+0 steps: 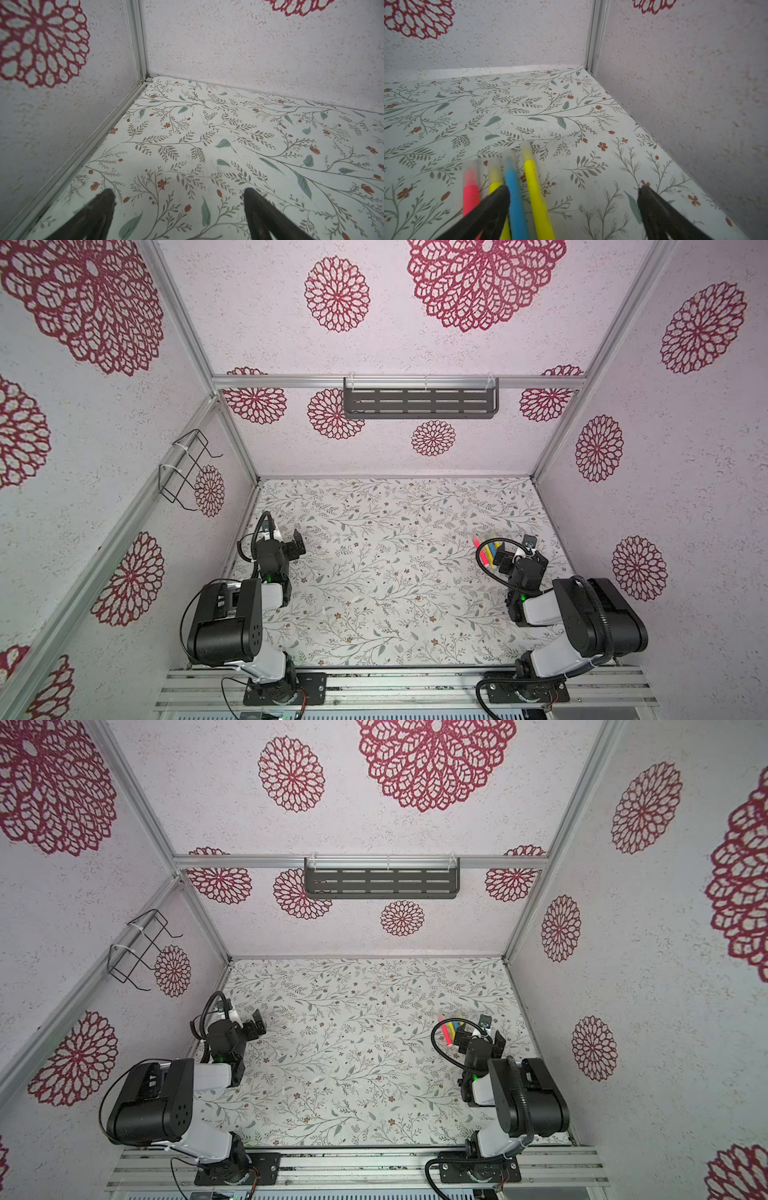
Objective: Insert the pens into the pen caps
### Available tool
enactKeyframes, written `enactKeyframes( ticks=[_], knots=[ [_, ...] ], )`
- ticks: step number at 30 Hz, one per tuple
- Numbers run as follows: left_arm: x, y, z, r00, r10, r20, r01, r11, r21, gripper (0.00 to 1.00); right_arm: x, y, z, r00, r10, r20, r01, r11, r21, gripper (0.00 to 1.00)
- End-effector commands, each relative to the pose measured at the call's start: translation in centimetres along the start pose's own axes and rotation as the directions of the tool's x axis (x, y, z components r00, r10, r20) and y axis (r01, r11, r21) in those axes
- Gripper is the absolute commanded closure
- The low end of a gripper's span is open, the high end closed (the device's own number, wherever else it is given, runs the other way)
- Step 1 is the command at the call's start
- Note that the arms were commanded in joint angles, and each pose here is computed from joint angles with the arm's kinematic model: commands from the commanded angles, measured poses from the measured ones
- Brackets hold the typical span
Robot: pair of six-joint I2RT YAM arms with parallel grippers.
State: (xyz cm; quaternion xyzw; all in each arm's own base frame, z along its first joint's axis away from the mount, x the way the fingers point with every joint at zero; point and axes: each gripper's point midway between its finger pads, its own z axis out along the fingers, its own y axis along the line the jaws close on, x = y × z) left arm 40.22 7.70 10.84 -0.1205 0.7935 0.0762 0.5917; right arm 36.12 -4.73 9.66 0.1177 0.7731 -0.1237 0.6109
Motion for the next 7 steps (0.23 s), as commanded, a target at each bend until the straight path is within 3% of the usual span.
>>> enactKeyframes(
  ticks=[1, 7],
  knots=[
    [-0.97, -0.06, 0.19, 1.000, -0.002, 0.024, 0.002, 1.000, 0.005, 0.01, -2.20, -0.03, -0.07, 0.997, 0.041, 0.070, -0.042, 0.999, 0.006, 0.01],
    [-1.12, -0.32, -0.11, 0.999, 0.002, 0.036, -0.003, 1.000, 0.022, 0.01, -2.15, 0.61, 0.09, 0.998, 0.023, 0.063, -0.022, 1.000, -0.017, 0.01]
  ],
)
